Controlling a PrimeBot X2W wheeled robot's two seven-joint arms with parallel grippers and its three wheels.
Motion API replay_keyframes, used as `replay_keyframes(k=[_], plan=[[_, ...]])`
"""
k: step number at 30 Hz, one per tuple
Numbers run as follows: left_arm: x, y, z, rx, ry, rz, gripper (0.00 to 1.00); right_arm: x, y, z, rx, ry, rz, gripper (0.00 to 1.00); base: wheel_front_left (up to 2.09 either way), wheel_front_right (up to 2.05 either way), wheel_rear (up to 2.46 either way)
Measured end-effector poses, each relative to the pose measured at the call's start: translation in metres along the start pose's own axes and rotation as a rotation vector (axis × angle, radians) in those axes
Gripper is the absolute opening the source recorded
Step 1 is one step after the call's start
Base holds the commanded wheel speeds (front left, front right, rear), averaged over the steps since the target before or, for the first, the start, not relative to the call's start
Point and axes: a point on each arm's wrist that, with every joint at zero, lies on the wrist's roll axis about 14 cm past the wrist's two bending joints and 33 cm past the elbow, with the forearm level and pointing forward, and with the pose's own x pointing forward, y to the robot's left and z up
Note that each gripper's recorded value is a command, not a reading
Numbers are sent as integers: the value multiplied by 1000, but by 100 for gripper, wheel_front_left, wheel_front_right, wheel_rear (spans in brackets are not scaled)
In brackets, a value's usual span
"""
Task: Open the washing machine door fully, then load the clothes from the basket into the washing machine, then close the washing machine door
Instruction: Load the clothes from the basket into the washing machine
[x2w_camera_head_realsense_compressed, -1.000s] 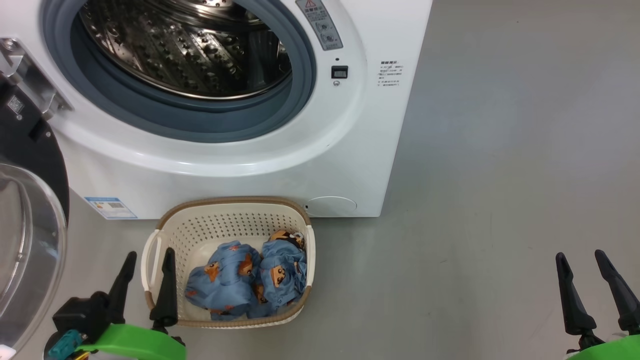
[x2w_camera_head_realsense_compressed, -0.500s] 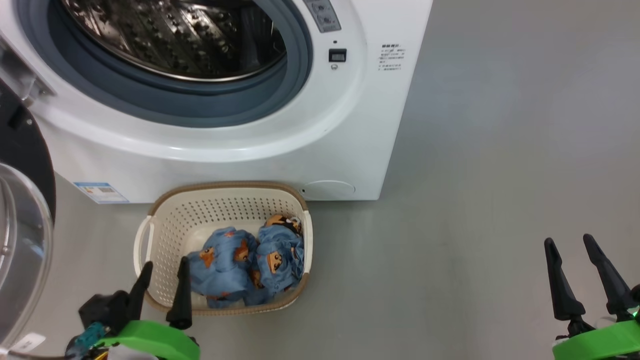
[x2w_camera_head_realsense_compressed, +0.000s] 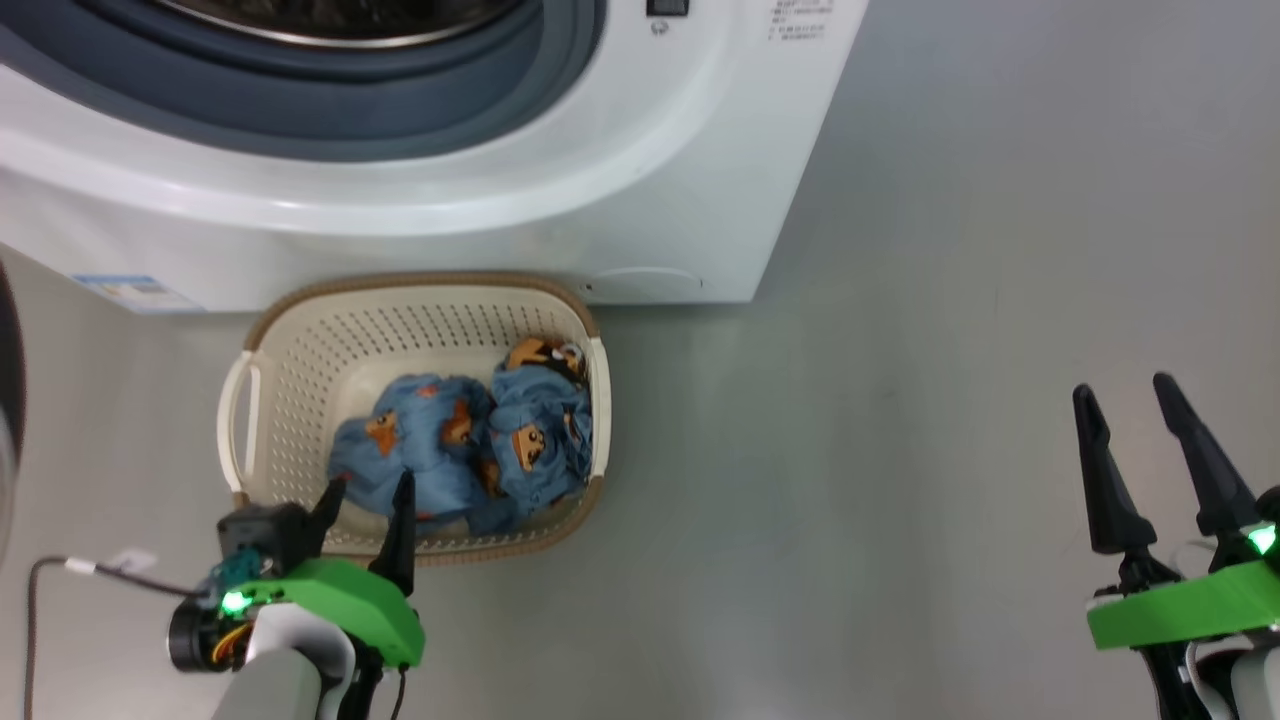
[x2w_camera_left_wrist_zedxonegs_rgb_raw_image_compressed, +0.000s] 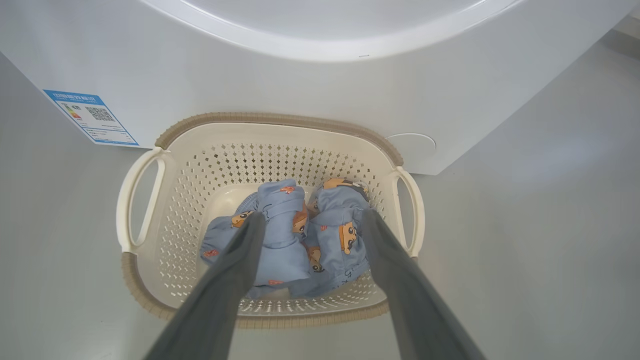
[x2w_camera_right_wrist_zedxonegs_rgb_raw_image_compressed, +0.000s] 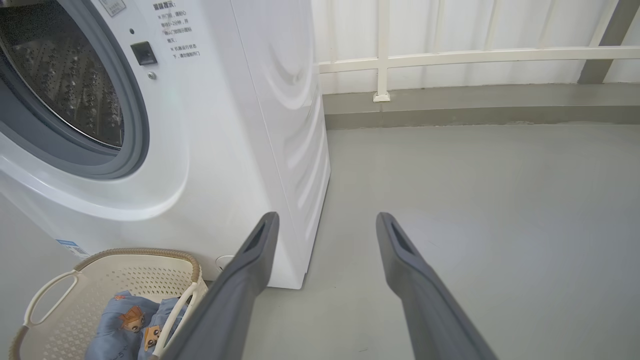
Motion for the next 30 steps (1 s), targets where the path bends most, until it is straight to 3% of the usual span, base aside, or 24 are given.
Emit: replay_keyframes(k=[15, 30], plan=[[61, 13, -67, 36, 261, 2, 100, 41, 2, -45, 2, 69, 25, 100, 0, 0, 0], [105, 42, -101, 17, 371, 60, 100, 57, -10, -79, -22, 116, 21, 100, 0, 0, 0]])
